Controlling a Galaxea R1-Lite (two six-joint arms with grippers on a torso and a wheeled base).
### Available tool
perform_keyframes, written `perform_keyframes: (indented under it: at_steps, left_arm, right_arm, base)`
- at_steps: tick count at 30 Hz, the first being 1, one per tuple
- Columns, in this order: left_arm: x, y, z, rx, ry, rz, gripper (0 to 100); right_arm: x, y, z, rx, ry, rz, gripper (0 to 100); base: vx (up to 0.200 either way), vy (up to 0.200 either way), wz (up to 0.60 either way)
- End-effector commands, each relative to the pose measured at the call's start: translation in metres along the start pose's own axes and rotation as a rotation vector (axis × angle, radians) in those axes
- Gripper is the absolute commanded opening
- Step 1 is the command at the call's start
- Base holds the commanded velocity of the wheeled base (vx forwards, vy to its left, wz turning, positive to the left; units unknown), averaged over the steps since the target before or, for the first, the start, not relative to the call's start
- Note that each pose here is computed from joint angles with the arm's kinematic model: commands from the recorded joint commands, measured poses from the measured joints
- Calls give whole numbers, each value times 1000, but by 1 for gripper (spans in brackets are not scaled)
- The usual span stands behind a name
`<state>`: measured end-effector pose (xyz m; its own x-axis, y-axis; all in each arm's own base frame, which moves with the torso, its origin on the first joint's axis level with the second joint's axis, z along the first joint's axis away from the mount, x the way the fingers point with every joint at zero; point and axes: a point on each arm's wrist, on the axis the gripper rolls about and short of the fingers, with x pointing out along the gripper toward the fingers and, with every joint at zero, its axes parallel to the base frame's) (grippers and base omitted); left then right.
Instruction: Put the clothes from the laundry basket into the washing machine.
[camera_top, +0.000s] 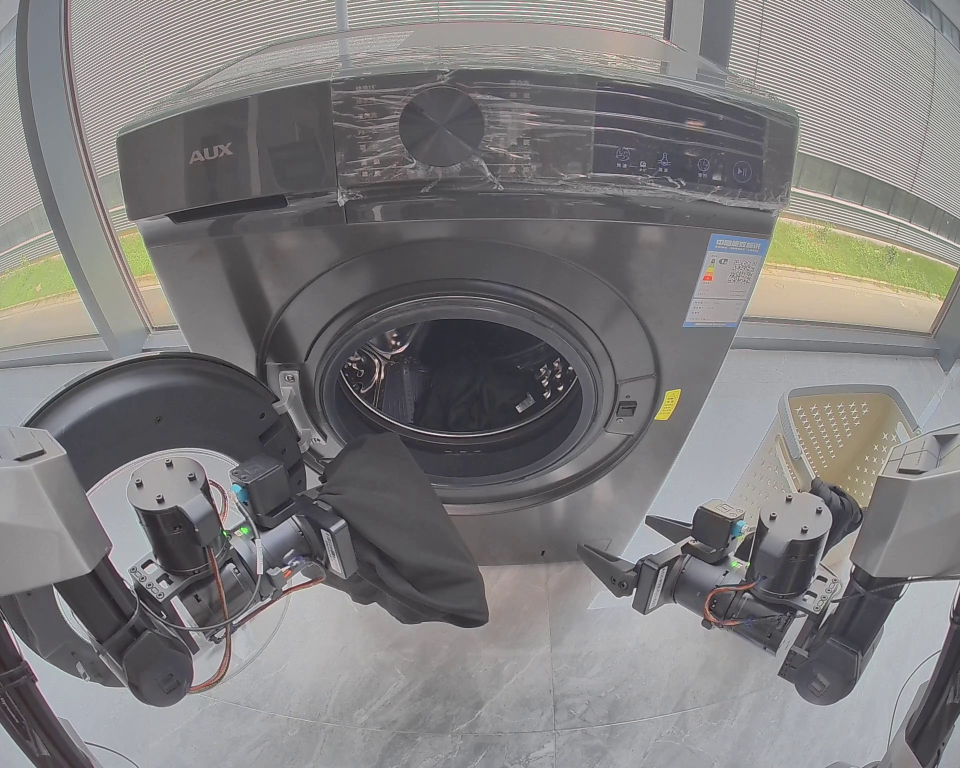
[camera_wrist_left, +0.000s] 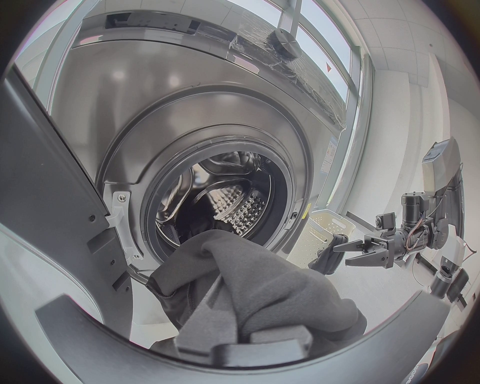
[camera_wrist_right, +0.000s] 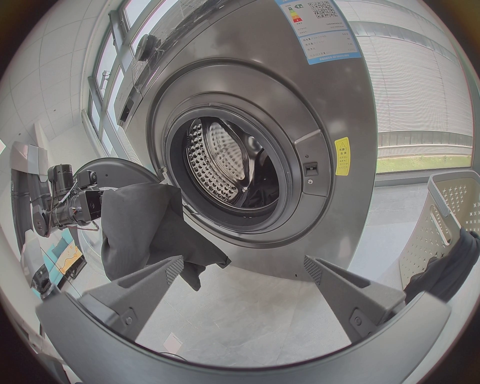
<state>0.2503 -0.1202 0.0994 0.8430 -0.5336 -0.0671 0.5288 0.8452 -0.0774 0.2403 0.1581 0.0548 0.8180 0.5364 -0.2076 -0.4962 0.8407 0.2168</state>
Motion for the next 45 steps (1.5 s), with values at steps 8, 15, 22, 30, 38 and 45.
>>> perform_keyframes:
  at_steps: [8,15,22,30,38,45]
  left_arm:
    - [4,-4,-8,6,30,-14,0]
    - [6,-4,-12,4,42,-16,0]
    - [11,-4,-19,3,65,-8,0]
    - [13,-11,-22,6,71,-8,0]
    - [13,-29,-24,4,79,-67,0]
    - [54,-36,-35,7,49,-98,0]
  right_arm:
    - [0,2,0,-1,0,7,100]
    - [1,3,-1,-2,2,10,100]
    - [0,3,-1,-2,4,11,100]
    - [0,4,-2,-3,5,12,100]
    - [-2,9,-3,-6,10,28,100]
    - [-6,16,-3,-12,16,51,100]
  base:
    - [75,0,0]
    - [86,0,0]
    - [200,0,0]
    - [50,0,0]
    - [0,0,0]
    - [0,0,0]
